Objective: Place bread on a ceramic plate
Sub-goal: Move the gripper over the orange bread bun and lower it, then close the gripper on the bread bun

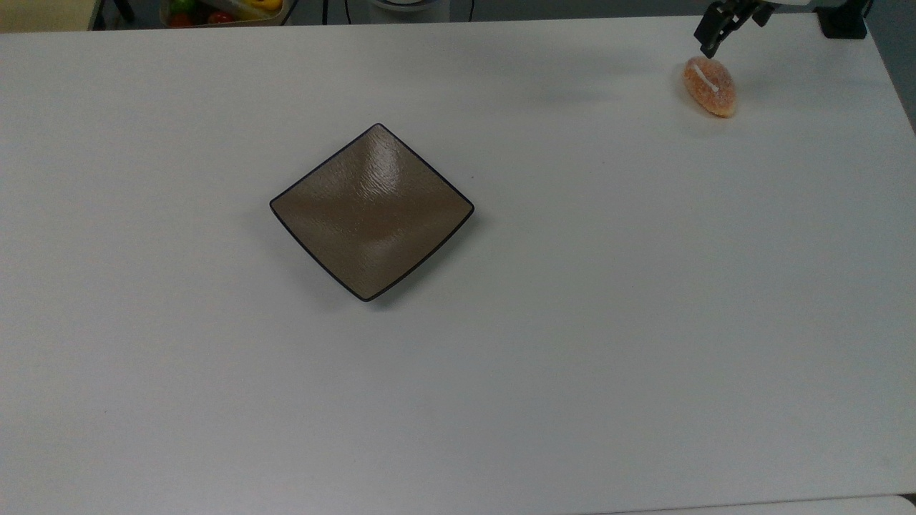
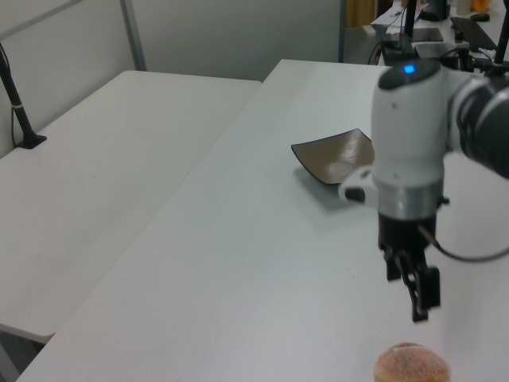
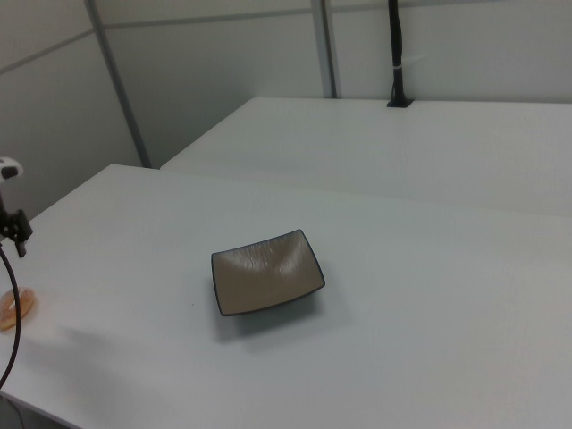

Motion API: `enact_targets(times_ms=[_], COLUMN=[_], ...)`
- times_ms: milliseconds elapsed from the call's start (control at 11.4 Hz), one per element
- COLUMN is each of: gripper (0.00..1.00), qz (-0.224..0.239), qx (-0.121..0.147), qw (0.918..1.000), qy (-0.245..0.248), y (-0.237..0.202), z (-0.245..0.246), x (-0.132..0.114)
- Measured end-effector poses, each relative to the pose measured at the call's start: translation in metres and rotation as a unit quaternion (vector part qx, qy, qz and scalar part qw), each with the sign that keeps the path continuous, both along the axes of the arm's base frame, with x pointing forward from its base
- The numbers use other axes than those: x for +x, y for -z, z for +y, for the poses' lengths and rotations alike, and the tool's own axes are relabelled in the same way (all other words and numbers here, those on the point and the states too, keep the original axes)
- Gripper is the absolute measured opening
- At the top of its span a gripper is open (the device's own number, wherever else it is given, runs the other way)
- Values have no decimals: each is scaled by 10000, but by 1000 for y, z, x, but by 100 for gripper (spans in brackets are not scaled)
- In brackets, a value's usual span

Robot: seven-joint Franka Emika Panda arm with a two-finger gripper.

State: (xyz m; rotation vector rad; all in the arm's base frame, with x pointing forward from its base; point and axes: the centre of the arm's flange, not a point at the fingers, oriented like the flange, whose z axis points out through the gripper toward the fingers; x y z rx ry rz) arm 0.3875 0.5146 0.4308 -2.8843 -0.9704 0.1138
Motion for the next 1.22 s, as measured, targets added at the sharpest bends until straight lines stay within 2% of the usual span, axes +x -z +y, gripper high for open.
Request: enact_targets(times_ms=[175, 437, 699, 961, 1223], gripper=[100, 100, 100, 97, 48], qz=[67, 130, 194, 101, -72], qx=[-80, -143, -321, -280, -405], qw=[9999, 9997, 9990, 9989, 9990], qy=[-129, -163, -258, -358, -196], y=[29, 63, 89, 108, 111], z=[16, 22, 24, 34, 38], x=[-15, -11, -12, -17, -22])
